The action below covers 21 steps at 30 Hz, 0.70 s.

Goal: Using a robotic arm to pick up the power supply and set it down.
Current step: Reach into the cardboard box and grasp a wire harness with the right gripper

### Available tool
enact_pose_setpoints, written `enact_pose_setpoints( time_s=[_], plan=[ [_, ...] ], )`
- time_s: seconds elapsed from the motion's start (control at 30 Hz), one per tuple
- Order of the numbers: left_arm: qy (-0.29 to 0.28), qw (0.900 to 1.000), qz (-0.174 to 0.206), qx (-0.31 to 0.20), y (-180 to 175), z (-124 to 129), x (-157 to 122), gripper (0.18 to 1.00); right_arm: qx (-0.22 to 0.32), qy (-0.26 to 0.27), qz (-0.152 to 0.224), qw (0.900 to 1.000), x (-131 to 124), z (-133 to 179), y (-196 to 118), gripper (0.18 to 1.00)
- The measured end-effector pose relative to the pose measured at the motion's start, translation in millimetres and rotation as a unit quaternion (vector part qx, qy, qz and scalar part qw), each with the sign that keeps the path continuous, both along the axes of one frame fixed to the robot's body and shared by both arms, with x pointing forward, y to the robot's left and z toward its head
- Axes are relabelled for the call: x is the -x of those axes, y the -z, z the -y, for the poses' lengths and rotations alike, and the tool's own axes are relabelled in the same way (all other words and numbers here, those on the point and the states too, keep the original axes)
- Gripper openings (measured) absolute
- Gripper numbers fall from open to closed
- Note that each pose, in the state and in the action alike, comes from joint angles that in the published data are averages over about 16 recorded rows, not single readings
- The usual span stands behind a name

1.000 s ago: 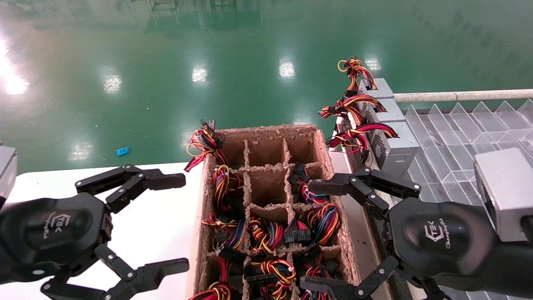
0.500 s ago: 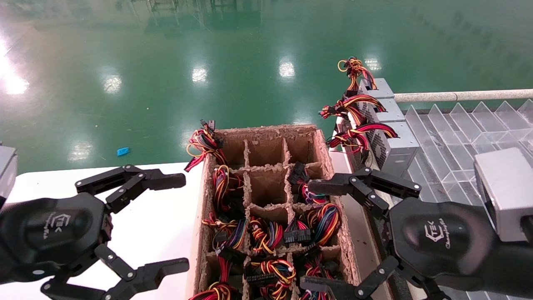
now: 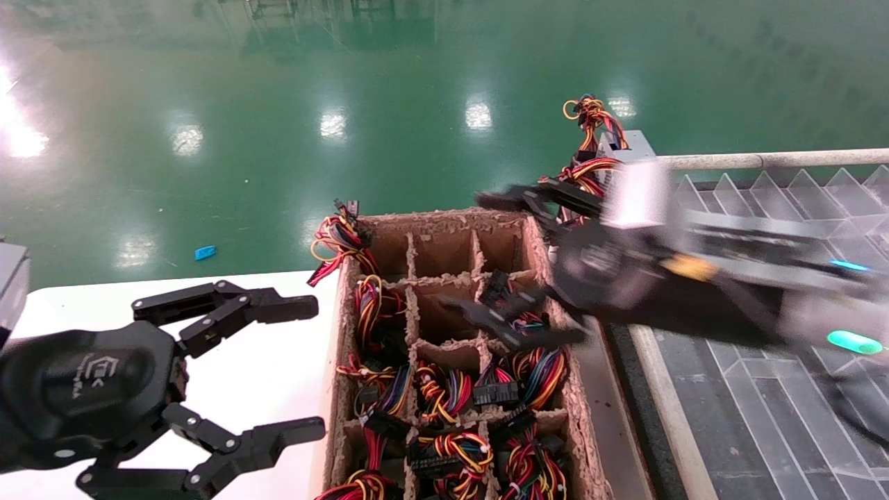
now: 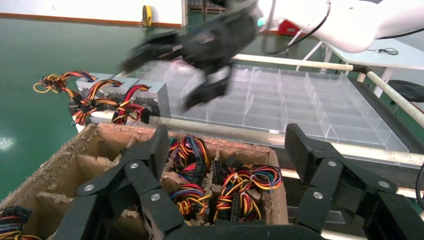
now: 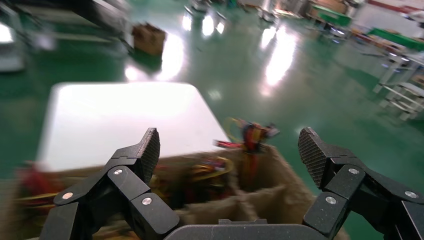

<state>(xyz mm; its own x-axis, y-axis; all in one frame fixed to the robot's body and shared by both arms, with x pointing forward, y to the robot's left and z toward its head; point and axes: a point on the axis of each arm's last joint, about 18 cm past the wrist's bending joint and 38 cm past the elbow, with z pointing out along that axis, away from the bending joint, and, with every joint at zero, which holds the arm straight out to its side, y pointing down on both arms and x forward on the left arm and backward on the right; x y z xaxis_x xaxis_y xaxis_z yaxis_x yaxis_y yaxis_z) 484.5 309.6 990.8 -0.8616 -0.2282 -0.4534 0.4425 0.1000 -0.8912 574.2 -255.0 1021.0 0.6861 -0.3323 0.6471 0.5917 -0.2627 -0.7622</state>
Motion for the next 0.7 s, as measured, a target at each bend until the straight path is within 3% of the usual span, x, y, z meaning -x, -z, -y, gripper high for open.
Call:
enact_pose_setpoints(
  time_s=[0.33, 0.7],
  plan=[
    [0.000, 1.0000, 0.000, 0.000, 0.0, 0.0, 0.0, 0.732, 0.005, 0.041, 0.016, 0.999, -73.4, -69.1, -7.8, 1.000],
    [0.000, 1.0000, 0.000, 0.000, 0.0, 0.0, 0.0, 0.467, -0.005, 0.046, -0.017, 0.999, -117.9, -119.0, -0.1, 1.000]
  ],
)
